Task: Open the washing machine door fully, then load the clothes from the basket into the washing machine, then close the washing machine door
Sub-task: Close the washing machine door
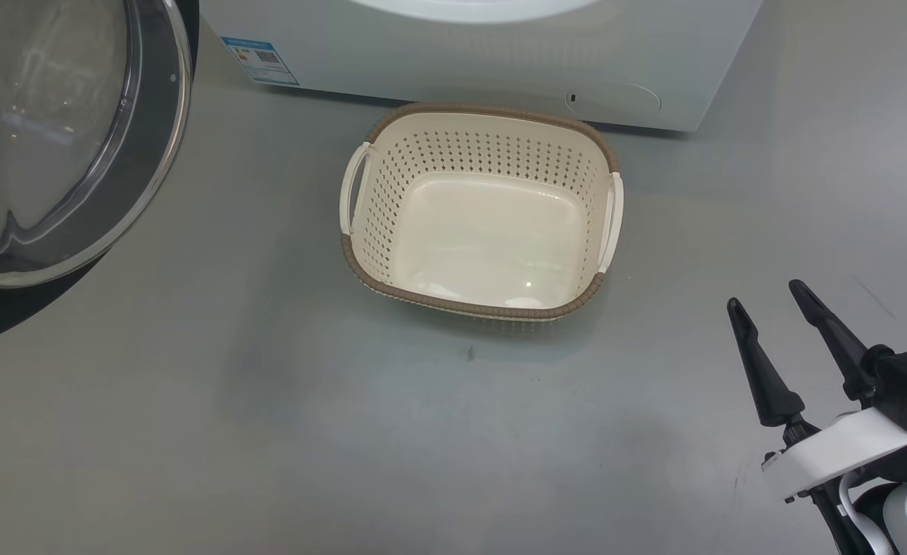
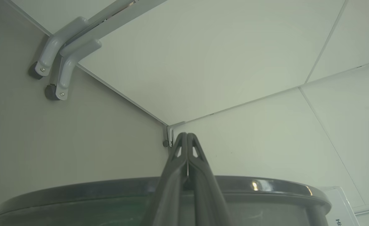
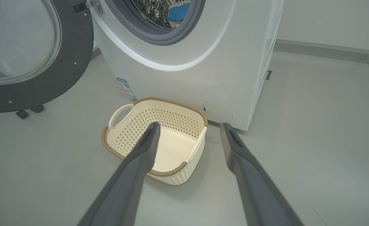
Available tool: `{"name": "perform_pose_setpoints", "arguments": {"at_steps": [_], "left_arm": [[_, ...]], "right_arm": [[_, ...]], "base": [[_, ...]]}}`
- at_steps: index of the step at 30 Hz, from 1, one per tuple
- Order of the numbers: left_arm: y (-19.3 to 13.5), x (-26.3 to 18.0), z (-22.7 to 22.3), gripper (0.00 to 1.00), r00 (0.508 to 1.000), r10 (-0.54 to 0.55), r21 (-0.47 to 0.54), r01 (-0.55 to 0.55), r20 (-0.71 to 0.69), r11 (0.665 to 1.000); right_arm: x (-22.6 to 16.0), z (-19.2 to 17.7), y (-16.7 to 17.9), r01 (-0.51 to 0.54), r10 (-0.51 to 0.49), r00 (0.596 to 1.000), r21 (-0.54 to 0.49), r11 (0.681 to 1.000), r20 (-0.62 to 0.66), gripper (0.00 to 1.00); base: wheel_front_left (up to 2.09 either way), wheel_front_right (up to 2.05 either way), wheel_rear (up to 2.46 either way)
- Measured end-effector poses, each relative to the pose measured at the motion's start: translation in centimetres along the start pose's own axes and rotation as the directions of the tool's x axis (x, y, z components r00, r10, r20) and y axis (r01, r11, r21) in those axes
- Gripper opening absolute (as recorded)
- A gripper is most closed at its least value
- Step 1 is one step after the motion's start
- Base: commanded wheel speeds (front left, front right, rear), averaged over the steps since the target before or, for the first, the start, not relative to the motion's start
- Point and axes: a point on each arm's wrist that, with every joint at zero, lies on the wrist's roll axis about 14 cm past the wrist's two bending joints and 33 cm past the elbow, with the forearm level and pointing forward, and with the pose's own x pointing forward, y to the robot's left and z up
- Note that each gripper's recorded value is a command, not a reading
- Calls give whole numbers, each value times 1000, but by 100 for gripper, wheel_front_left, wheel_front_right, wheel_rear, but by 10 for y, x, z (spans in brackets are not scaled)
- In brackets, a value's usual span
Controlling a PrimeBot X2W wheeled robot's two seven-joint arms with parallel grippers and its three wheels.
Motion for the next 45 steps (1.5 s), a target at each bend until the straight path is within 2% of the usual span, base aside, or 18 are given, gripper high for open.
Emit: {"name": "perform_pose_setpoints", "arguments": {"at_steps": [10, 14, 26, 37, 45], "left_arm": [[9, 0, 5, 0, 1000, 26, -8, -26, -4, 1000], [14, 0, 2, 0, 999, 37, -39, -37, -22, 999], [21, 2, -16, 0, 995, 53, -45, -57, -84, 997], [18, -1, -25, 0, 982, 29, -96, -48, -189, 994], [17, -8, -30, 0, 960, 26, -67, -47, -280, 997]], "right_arm": [[2, -3, 2, -19, 19, 1000, 6, 1000, -13, 100], [2, -3, 3, -28, 28, 999, 6, 1000, -19, 100], [3, -8, -1, -28, 28, 999, 22, 999, -33, 100], [4, -10, 1, -36, 37, 998, 35, 999, -40, 100], [4, -11, 6, -54, 56, 997, 47, 997, -46, 100]], "base": [[0, 0, 0], [0, 0, 0], [0, 0, 0], [0, 0, 0], [0, 0, 0]]}}
